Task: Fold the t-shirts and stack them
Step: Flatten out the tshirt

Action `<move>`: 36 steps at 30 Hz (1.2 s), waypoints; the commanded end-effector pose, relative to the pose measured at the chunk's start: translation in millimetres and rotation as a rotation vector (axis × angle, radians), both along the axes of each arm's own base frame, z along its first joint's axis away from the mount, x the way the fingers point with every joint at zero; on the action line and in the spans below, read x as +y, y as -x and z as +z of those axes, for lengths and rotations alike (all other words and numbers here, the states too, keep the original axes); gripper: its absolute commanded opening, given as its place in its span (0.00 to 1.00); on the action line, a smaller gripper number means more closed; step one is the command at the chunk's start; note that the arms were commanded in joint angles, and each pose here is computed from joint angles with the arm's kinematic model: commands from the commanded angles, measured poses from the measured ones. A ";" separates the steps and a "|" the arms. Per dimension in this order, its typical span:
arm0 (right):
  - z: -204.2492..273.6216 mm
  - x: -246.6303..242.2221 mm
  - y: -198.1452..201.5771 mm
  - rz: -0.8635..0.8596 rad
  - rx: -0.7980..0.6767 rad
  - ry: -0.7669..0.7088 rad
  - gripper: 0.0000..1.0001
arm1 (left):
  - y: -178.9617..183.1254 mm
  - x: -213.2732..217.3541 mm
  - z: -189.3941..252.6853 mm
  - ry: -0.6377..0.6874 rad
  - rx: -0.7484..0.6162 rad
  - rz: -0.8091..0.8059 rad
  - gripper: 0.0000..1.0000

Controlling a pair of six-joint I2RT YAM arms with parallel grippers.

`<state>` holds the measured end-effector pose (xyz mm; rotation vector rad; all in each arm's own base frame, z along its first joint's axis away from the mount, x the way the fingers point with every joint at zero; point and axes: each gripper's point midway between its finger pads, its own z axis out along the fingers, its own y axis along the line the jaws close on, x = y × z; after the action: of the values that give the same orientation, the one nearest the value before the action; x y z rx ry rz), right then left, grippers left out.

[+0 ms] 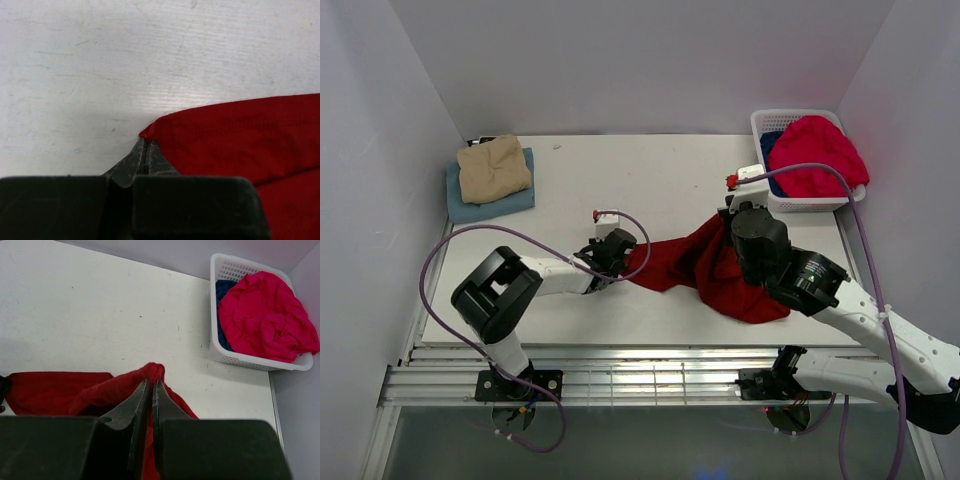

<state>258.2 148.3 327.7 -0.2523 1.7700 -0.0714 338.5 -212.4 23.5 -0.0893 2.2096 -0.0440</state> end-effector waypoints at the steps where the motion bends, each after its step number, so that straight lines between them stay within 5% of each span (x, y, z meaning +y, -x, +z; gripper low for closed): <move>1: 11.5 -4.6 -3.4 -0.041 -0.039 -0.057 0.08 | 11.2 24.0 14.2 -0.072 0.013 0.048 0.00; 10: -16.1 -43.7 -55.1 -0.165 0.023 -0.037 0.08 | 0.1 69.3 183.2 -0.010 -0.283 0.240 0.00; 19: 56.2 -100.2 -120.2 -0.270 -0.062 -0.104 0.08 | -2.4 135.7 317.8 0.062 -0.532 0.400 0.00; 26: 109.9 -130.2 -140.9 -0.319 -0.131 -0.097 0.08 | 9.3 166.4 362.9 0.098 -0.622 0.444 0.00; 36: 148.8 -126.2 -129.2 -0.263 -0.198 -0.140 0.08 | 15.4 149.7 394.1 0.151 -0.667 0.290 0.00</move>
<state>401.3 24.3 438.1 0.0831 1.6875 -0.1879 331.6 -59.9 388.2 -0.4582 1.5480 0.0038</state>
